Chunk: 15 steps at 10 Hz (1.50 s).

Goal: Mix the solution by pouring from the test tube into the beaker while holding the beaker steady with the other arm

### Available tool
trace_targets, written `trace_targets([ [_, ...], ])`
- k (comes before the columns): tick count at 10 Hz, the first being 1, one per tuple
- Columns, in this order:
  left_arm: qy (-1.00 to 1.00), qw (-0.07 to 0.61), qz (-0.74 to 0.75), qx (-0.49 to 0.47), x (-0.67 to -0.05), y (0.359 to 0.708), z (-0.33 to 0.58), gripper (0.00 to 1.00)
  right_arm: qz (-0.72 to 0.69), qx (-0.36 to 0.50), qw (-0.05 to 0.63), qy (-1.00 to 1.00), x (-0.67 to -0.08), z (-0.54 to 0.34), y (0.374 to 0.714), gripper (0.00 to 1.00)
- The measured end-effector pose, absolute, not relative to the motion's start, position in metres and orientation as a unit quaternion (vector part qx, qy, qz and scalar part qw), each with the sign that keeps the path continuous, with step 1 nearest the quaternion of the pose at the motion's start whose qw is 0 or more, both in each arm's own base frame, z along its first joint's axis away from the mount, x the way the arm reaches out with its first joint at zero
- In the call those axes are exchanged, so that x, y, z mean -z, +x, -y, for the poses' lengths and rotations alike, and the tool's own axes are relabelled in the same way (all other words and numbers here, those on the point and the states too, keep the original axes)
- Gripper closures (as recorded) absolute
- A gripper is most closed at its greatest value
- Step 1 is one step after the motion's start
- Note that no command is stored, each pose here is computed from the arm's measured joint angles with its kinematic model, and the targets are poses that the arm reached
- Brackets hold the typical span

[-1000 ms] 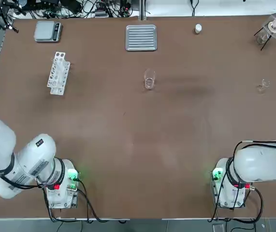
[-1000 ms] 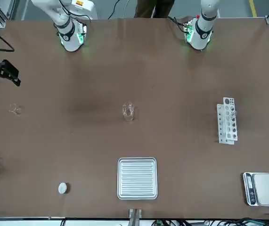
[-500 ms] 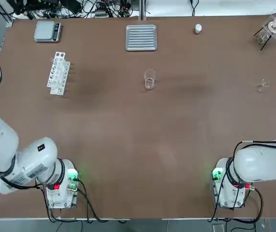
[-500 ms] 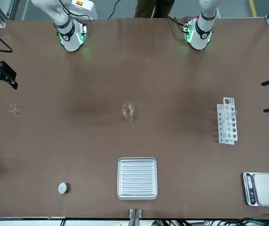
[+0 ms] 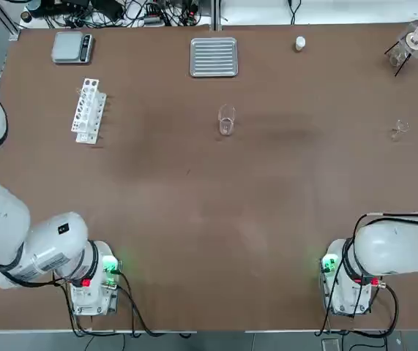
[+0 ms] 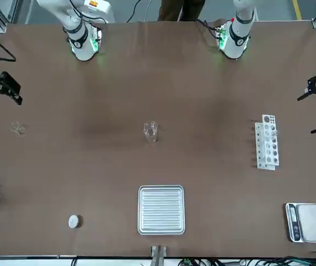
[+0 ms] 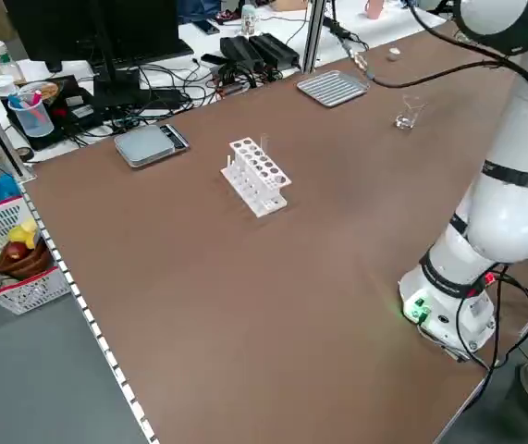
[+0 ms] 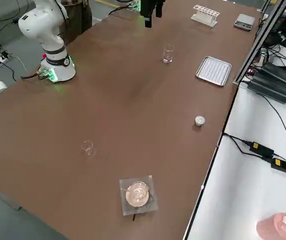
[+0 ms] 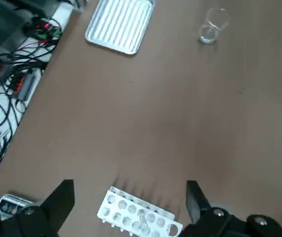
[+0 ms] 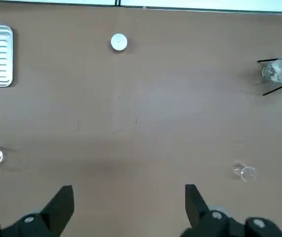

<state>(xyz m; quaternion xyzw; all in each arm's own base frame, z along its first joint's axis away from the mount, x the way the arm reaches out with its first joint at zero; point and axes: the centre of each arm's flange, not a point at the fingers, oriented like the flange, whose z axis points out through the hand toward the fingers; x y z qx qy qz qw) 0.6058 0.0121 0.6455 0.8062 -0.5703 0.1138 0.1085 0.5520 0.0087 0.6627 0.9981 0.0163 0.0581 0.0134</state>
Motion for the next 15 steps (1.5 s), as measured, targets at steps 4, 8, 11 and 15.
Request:
trace_targets([
  [4, 0.871, 0.067, 0.481, -0.074, -0.646, 0.603, 0.076, 0.00, -0.009, -0.058, 0.013, 0.998, -0.662, -0.008, 0.552, 0.00],
  [8, 0.953, 0.054, 0.295, -0.045, -0.633, 0.607, 0.061, 0.00, 0.003, -0.058, 0.013, 0.998, -0.663, -0.002, 0.552, 0.00],
  [11, 0.981, 0.042, 0.183, -0.037, -0.630, 0.609, 0.054, 0.00, 0.011, -0.024, 0.014, 1.000, -0.656, 0.007, 0.545, 0.00],
  [15, 0.993, 0.038, 0.103, -0.038, -0.634, 0.609, 0.046, 0.00, 0.014, -0.027, 0.014, 0.999, -0.659, 0.010, 0.545, 0.00],
])
